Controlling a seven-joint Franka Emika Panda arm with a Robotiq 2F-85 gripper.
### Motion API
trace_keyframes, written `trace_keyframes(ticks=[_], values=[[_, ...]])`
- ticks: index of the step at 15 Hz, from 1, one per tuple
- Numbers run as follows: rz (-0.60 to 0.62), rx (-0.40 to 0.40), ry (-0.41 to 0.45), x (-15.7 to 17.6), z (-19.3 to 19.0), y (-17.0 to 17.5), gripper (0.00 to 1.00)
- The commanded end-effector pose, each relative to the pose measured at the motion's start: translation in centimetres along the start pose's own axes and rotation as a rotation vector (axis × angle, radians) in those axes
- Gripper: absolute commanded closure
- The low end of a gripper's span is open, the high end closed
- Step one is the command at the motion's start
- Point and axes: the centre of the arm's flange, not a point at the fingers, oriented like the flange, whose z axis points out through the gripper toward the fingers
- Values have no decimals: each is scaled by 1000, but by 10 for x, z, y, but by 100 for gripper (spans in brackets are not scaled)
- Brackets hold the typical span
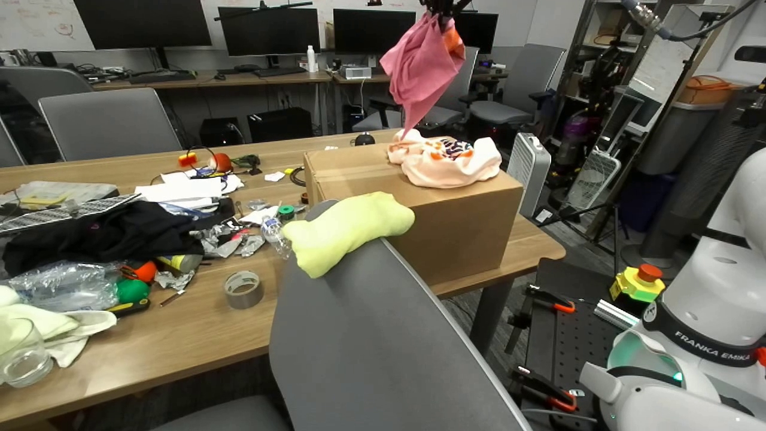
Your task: Move the objects from the chair to the top of the cardboard box
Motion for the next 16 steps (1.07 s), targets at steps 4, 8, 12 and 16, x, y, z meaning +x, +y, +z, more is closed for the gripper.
trace_keyframes(ticks=[4, 8, 12, 16], values=[[-76, -68, 8, -24, 28, 11, 35], [-183, -115, -12, -48, 39, 27, 7], [-396, -168, -58, -97, 34, 55, 0], [-623, -180, -102, -162, 13, 90, 0]])
